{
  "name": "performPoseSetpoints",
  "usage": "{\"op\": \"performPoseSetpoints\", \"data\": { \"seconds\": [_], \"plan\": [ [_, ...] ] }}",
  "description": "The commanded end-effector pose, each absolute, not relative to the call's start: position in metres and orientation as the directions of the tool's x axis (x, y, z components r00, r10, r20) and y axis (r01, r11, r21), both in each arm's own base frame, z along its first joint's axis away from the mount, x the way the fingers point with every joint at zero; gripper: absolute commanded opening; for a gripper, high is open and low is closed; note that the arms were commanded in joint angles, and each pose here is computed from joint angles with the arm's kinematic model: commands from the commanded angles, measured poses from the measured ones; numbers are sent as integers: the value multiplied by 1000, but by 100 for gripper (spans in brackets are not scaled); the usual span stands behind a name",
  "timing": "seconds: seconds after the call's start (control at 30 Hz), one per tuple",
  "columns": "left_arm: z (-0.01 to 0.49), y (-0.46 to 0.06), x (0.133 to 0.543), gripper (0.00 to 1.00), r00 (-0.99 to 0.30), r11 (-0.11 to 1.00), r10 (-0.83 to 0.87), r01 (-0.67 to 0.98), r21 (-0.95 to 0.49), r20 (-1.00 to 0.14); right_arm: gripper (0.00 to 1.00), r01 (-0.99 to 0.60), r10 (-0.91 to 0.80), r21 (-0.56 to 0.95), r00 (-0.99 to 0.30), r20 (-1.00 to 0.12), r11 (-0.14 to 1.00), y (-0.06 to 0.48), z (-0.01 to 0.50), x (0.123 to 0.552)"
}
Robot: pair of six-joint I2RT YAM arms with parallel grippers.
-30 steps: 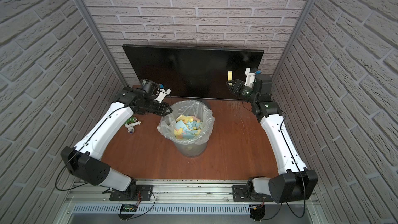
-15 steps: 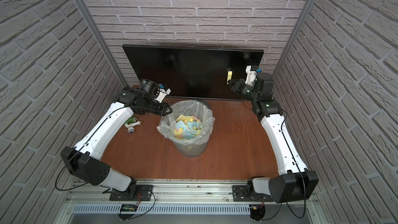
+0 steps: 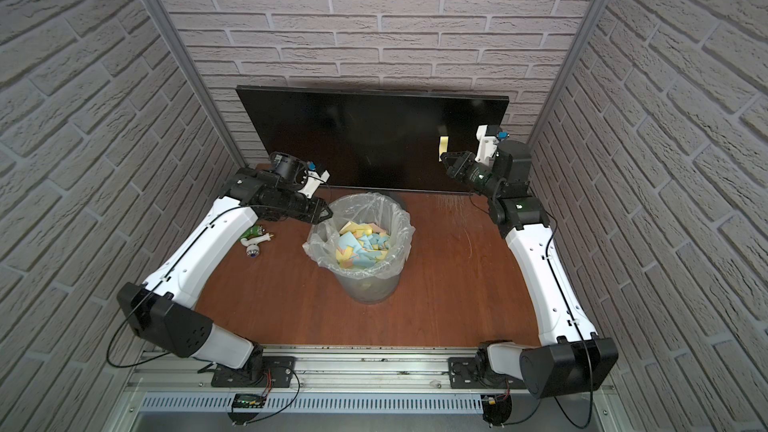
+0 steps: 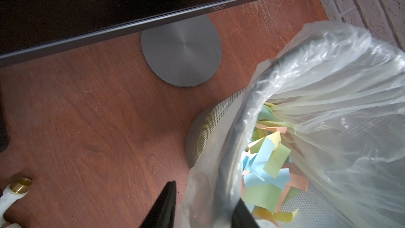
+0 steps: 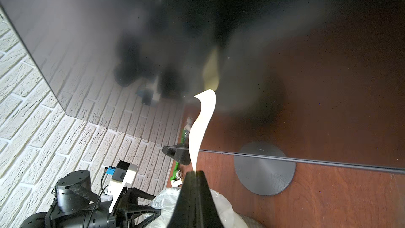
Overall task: Remove the sticky note from the monitor
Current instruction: Tear off the sticky note from the monitor.
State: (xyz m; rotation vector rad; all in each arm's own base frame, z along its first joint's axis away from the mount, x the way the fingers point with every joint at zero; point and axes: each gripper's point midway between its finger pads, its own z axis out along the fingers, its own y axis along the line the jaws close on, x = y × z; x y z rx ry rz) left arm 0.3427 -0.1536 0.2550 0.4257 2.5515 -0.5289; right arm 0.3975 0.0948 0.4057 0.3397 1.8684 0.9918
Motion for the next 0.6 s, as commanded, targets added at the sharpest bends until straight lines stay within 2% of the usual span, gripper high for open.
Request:
{"op": "performPoseSetpoints", "data": {
  "seconds": [0.0, 0.57],
  "plan": [
    [266, -147, 346, 37, -813, 882, 182, 384, -275, -553, 3, -265, 586, 730, -455, -671, 630, 101, 439, 381],
    [265, -147, 346, 37, -813, 882, 180, 383, -276, -553, 3, -351, 519, 681, -454, -724, 643, 124, 460, 336]
  ]
}}
